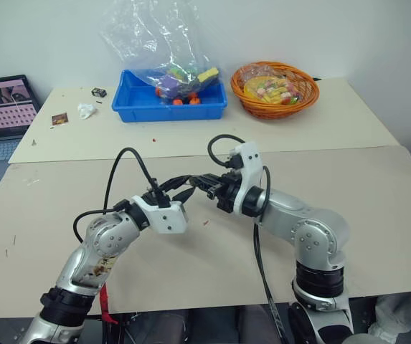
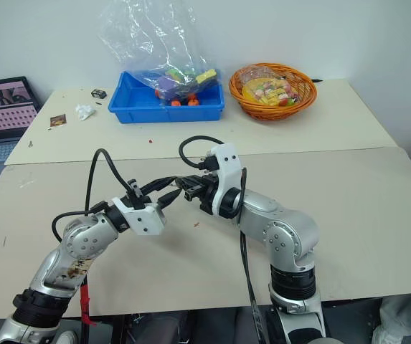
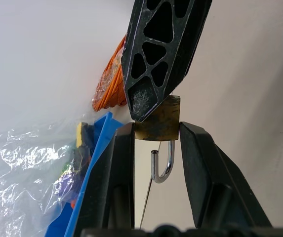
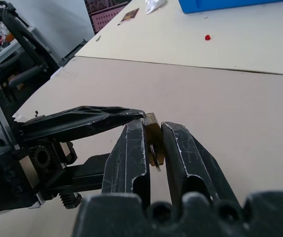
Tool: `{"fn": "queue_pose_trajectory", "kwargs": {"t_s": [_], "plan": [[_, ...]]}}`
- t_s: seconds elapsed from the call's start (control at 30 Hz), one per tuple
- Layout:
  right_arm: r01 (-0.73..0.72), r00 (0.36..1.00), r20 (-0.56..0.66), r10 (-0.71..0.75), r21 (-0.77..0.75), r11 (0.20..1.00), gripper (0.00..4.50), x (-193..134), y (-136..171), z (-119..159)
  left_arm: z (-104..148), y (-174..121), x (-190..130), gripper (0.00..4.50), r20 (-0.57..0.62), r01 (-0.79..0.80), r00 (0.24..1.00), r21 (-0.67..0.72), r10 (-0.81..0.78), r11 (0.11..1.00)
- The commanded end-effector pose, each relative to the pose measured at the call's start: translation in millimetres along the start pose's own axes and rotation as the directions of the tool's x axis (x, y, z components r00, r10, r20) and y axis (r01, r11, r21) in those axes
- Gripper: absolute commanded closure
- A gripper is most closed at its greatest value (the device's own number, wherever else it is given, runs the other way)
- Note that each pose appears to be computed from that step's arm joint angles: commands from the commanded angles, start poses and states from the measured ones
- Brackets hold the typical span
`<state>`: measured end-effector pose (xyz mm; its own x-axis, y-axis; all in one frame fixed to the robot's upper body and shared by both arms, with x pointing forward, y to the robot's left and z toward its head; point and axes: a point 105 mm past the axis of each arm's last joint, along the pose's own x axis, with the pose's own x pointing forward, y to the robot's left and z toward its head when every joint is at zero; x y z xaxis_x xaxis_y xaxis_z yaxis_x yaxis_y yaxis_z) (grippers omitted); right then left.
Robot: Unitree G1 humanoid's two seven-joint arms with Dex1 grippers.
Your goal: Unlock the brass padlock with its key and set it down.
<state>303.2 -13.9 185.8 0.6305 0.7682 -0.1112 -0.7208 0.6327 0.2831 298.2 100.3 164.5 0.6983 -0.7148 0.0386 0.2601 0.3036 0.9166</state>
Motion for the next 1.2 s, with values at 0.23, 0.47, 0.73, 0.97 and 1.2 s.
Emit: {"fn": "queue_pose_trajectory", "kwargs": {"t_s": [0.23,0.47,0.73,0.97,1.2], "plan": [[-0.151,0.988,0.003,0.151,0.025,0.988,4.43,3.6,30.7,-0.1,16.8,19.5,1.6,0.62,0.060,-0.083,0.995,0.022,0.082,0.996],[-0.124,0.992,0.017,0.123,0.022,0.992,4.43,2.1,22.7,2.5,17.8,15.7,-4.3,0.28,0.078,-0.038,0.996,-0.007,0.038,0.999],[-0.034,0.999,0.029,0.034,0.005,0.999,4.43,-7.2,-12.6,9.6,28.1,20.1,-22.8,0.28,0.170,0.080,0.985,-0.325,-0.025,0.942],[-0.068,0.997,0.023,0.069,-0.048,0.997,4.43,-32.2,-43.6,20.5,50.7,24.7,-27.2,0.28,0.277,0.268,0.956,-0.683,-0.100,0.680],[-0.539,0.840,0.022,0.542,-0.077,0.839,4.43,-69.9,11.4,39.9,42.8,13.4,-17.5,0.28,0.270,0.327,0.937,-0.901,-0.222,0.285]]}}
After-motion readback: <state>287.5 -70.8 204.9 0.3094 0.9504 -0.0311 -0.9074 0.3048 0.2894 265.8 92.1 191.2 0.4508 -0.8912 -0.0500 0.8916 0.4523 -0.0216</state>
